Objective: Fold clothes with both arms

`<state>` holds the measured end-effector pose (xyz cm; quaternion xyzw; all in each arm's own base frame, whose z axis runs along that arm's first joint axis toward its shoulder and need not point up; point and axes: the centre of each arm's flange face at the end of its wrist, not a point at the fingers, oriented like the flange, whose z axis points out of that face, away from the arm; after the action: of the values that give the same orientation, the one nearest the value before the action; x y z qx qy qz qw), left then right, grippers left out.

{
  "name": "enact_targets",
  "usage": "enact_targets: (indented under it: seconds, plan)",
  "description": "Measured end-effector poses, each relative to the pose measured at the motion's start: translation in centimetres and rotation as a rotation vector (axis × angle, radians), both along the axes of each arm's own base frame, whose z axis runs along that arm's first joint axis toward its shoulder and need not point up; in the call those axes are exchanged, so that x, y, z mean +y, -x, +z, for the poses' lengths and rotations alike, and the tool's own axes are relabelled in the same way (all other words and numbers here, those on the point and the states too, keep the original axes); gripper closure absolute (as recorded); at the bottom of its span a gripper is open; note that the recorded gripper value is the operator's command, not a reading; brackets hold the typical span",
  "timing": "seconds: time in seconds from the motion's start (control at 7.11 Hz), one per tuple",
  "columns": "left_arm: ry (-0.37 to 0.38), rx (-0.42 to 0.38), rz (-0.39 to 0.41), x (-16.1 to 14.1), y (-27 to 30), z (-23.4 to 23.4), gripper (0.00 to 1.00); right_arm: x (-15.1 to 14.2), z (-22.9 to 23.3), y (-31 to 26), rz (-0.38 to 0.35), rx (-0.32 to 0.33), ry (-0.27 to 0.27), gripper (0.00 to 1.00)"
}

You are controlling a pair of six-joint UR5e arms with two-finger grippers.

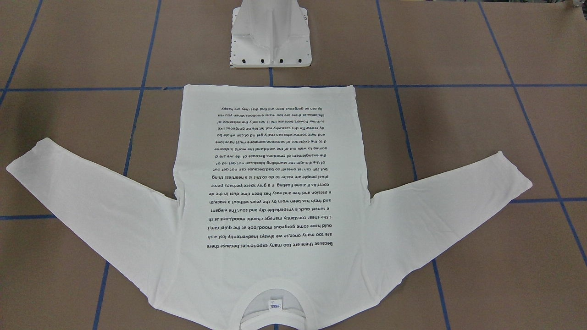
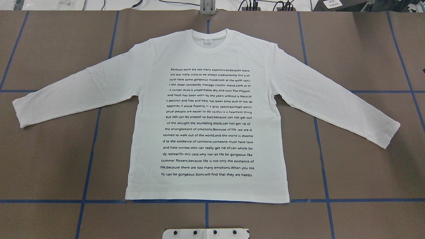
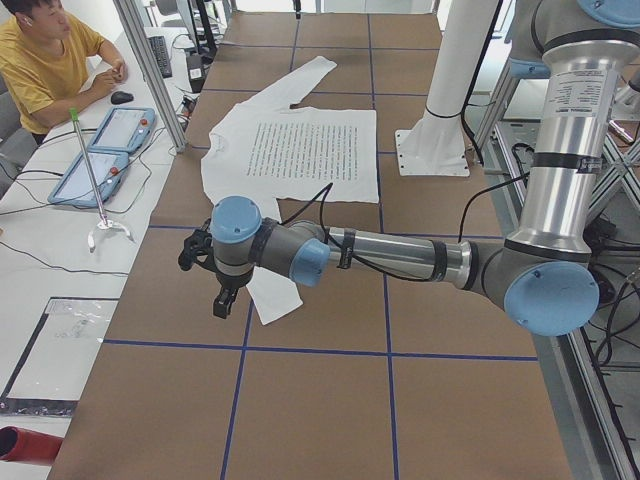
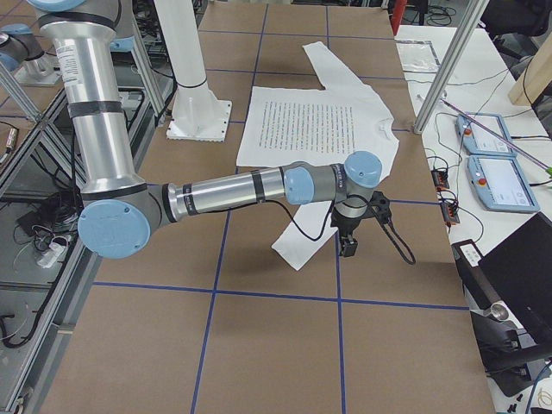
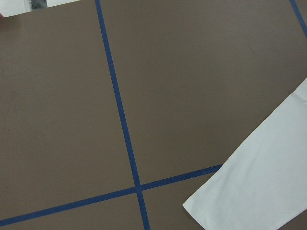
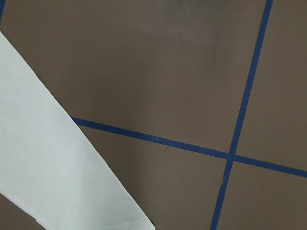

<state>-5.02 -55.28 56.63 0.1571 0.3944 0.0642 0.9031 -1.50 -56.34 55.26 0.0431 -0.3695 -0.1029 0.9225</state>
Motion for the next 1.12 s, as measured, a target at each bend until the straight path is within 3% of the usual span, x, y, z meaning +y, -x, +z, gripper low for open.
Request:
enact_targets:
  seconds: [0.56, 0.84, 1.12]
  plan:
    - [-0.043, -0.042, -0.011, 1.3, 0.0, -1.3, 0.0, 0.6, 0.6, 0.6, -0.006, -0.011, -0.008, 0.0]
    - [-0.052, -0.041, -0.006, 1.9, -0.2, -1.4, 0.0, 2.3, 2.1, 4.9, -0.022, -0.035, -0.026, 0.0]
    - [-0.055, -0.038, -0.002, 2.0, -0.5, -1.5, 0.0, 4.9, 4.1, 10.0, 0.041, -0.049, 0.076, 0.02]
